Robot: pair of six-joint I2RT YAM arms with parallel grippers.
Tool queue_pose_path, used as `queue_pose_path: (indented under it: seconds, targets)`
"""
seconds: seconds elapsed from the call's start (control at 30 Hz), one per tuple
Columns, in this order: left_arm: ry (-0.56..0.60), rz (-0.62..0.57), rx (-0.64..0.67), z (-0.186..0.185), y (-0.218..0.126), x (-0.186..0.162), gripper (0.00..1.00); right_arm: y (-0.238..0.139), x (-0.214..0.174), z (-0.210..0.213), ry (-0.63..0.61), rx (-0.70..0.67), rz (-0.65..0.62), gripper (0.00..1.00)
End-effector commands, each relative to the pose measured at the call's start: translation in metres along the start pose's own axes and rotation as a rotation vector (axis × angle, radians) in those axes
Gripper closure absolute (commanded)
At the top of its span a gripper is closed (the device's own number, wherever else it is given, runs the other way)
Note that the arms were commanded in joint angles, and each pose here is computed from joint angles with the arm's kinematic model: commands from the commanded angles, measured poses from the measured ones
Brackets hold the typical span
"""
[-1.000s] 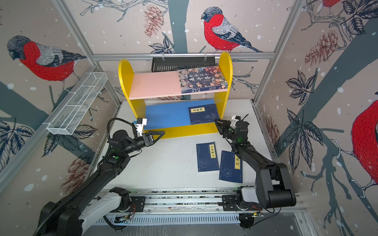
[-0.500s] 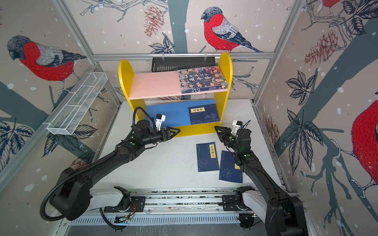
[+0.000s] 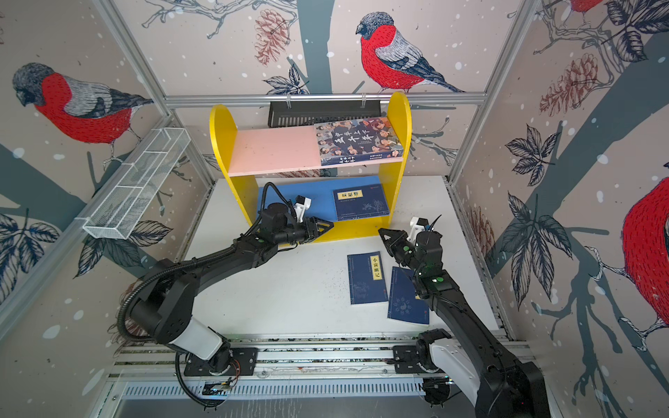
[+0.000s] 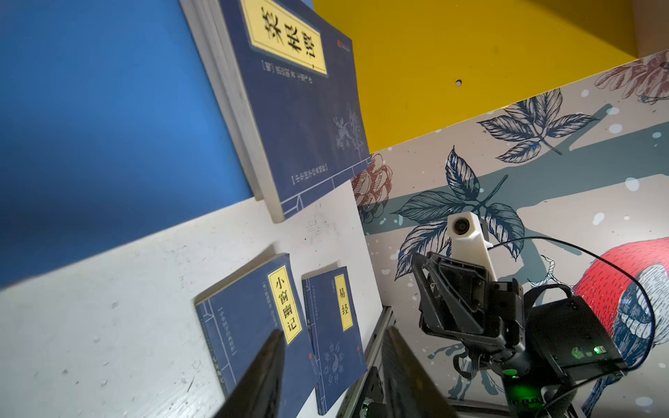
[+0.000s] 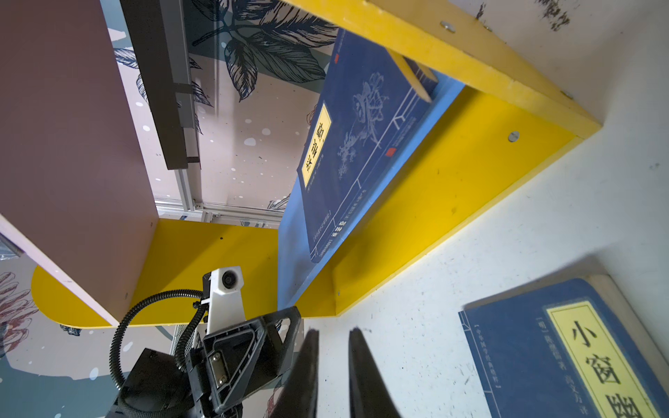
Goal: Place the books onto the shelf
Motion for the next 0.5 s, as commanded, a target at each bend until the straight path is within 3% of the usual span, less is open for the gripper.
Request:
queue_pose_path:
  seconds: [0.0,0.13,0.47]
  targets:
    - [0.044,-0.046,-0.074,-0.014,0.006,0.017,0.66,0.001,0.0,0.006,-0.034,0.007,-0.012,0.82]
    - [0.037,-0.037,-0.074,-0.006,0.012,0.014,0.77,0.003,-0.001,0.008,-0.039,0.011,-0.008,0.83]
    - [0.084,-0.046,-0.071,0.005,0.024,0.033,0.9,0.016,-0.004,0.002,-0.048,-0.008,0.016,0.84]
Point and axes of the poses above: each gripper's point midway between its finger pads, its own y axis out along the fingers, its own z axis along the line the jaws close on, x = y × z, the point moved 2 cm from there along -y, back along the fingers, and after that the axes turned 13 degrees about y, right-handed, at the moved point
